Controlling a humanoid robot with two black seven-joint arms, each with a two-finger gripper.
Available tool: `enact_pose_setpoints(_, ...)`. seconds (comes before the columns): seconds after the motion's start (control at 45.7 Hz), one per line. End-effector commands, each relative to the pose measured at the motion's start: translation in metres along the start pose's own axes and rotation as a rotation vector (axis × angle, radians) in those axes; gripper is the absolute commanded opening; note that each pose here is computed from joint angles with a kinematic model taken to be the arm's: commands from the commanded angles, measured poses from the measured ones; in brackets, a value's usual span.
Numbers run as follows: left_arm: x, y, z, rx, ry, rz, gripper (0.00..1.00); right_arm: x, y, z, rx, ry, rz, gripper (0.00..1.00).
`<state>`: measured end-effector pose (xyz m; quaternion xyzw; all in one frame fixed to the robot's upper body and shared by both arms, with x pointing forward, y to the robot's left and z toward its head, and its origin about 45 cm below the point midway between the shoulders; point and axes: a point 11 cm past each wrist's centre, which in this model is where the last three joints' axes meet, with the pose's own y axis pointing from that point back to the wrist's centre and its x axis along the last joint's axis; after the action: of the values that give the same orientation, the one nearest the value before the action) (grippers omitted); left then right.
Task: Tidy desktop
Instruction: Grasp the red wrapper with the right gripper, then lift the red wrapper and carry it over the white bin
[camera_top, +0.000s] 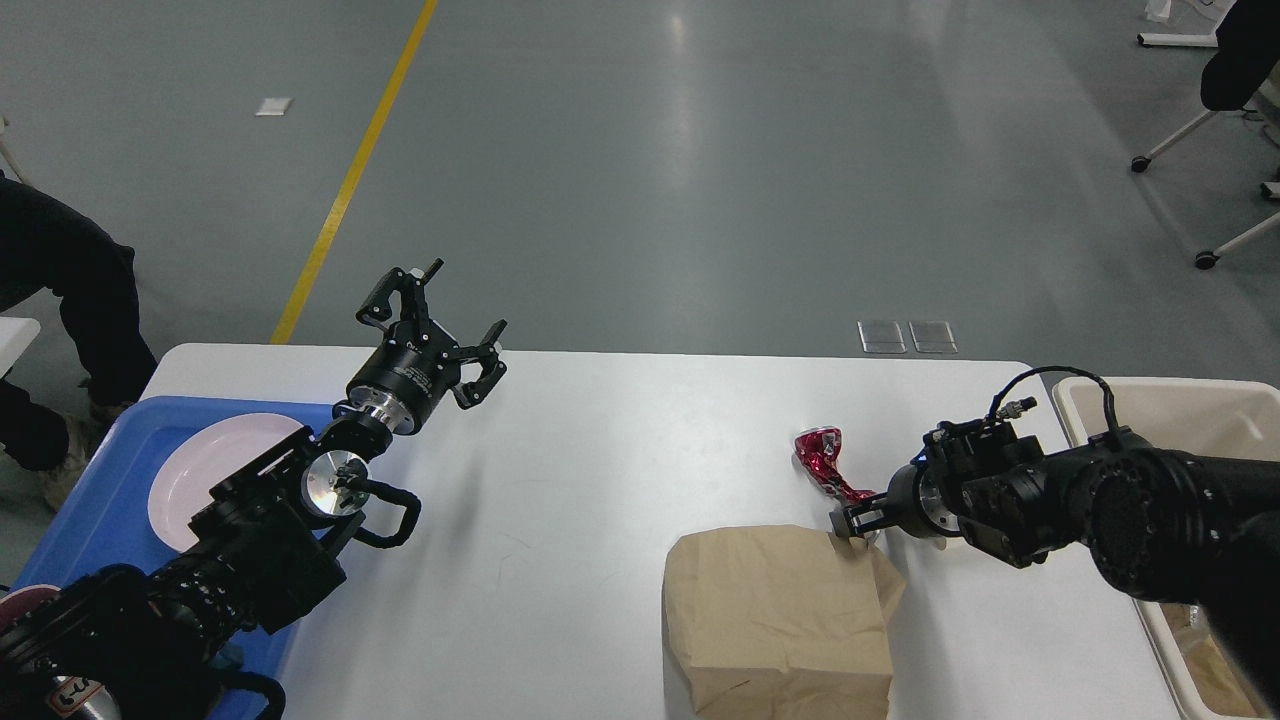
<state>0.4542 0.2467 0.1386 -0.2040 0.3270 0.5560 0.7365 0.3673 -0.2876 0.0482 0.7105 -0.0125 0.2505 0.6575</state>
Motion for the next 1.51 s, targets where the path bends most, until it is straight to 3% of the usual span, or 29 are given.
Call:
enact_pose_setpoints(0.0,0.000,0.000,0.000,0.000,0.000,0.000,0.97,0.001,0.004,0.002,-0.006,-0.017,-0.043,0.03)
enact_pose_setpoints(0.569,0.000,0.000,0.000,0.000,0.000,0.000,0.97,0.057,0.047,0.023,-0.049,-0.067,-0.059,0.00)
enact_pose_setpoints(1.029,0.000,0.000,0.000,0.001,0.000,0.000,0.97,0.161,0.193,0.037,-0.059,-0.296,-0.192,0.00)
enact_pose_setpoints(1.269,0.000,0.000,0.000,0.000,0.000,0.000,0.97,0.223,0.286,0.038,-0.078,-0.286,0.002,0.00)
enact_pose_setpoints(1.488,0.000,0.000,0.000,0.000,0.000,0.000,0.97,0.232,0.337,0.068,-0.128,-0.333,0.110,0.00)
